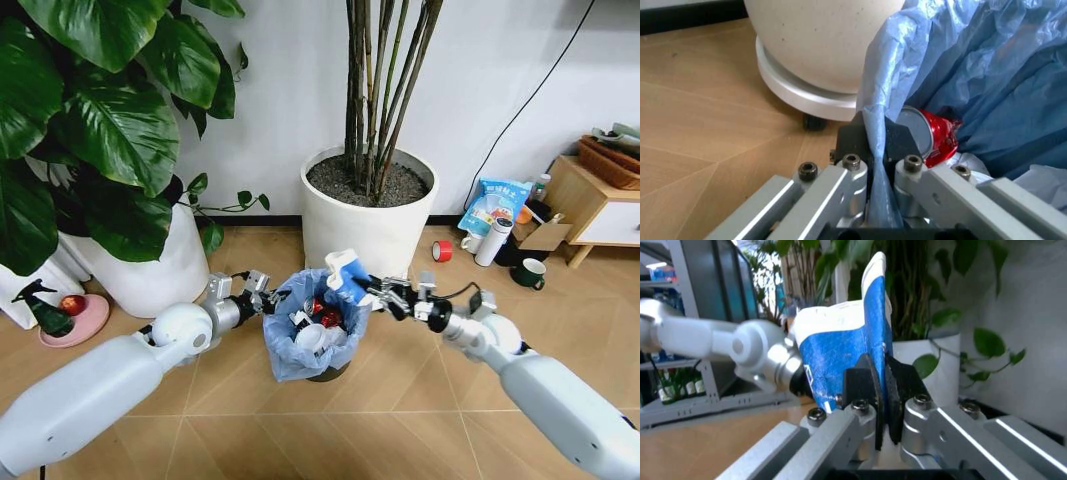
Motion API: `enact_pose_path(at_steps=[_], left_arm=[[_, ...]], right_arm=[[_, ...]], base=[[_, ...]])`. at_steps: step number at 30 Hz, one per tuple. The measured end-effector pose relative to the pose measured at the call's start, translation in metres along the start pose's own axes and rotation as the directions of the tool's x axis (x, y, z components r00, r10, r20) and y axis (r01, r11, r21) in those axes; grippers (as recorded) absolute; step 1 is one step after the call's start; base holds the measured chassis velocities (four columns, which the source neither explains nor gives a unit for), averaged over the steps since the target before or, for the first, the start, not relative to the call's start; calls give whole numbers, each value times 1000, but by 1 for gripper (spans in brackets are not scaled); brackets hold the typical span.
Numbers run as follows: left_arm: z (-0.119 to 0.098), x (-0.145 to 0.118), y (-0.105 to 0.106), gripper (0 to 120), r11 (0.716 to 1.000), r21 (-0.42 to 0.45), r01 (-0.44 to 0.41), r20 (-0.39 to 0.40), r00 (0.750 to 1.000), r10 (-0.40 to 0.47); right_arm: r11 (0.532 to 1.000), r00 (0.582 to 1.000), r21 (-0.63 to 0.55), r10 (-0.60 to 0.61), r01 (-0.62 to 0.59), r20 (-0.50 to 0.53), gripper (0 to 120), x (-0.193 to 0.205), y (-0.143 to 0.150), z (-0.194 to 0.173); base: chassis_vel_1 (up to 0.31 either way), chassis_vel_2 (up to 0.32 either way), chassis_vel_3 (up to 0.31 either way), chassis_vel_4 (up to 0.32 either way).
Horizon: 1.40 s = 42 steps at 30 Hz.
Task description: Pick up the trash bin and place the garbage on the floor into it.
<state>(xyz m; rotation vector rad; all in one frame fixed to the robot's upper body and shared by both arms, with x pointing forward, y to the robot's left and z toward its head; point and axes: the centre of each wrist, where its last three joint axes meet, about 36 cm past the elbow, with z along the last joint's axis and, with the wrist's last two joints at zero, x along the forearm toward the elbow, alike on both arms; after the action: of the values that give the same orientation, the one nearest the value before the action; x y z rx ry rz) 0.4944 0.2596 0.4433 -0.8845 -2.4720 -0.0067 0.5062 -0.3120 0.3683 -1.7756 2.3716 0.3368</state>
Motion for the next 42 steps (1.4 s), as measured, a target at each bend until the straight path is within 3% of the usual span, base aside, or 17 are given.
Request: enact_pose_path(at_steps=[9,20,21,23,27,35,37,41,42], left_arm=[[-8,2,-5,0,1000,3,-13,20,1000,13],[-9,3,-3,0,1000,3,-6,22,1000,6],[-9,3,-3,0,1000,3,-6,22,1000,6],[-9,3,-2,0,1000,5,-5,23,1000,5],[-8,3,-1,0,1000,8,2,23,1000,-2],[-11,22,12,0,998,17,53,43,998,-54],[-12,36,24,0,996,14,85,63,994,-86],[-12,53,37,0,992,21,128,91,987,-130],[-9,62,44,0,988,29,155,101,982,-157]], right_arm=[[1000,996,6,14,-14,-83,0,-27,-20,25],[1000,994,12,26,-25,-109,30,-21,-21,25],[1000,994,12,26,-25,-110,41,-20,-21,24],[1000,994,17,26,-24,-109,51,-20,-21,21],[999,996,36,39,-37,-75,65,-23,-19,8],[977,980,79,195,-197,30,91,3,-18,-21],[942,947,98,317,-321,60,99,34,-12,-39],[901,907,108,414,-421,82,100,53,-5,-48],[873,880,113,467,-474,88,100,64,-2,-51]], base=[[0,0,0,0],[0,0,0,0],[0,0,0,0],[0,0,0,0],[0,0,0,0],[0,0,0,0],[0,0,0,0],[0,0,0,0],[0,0,0,0]])
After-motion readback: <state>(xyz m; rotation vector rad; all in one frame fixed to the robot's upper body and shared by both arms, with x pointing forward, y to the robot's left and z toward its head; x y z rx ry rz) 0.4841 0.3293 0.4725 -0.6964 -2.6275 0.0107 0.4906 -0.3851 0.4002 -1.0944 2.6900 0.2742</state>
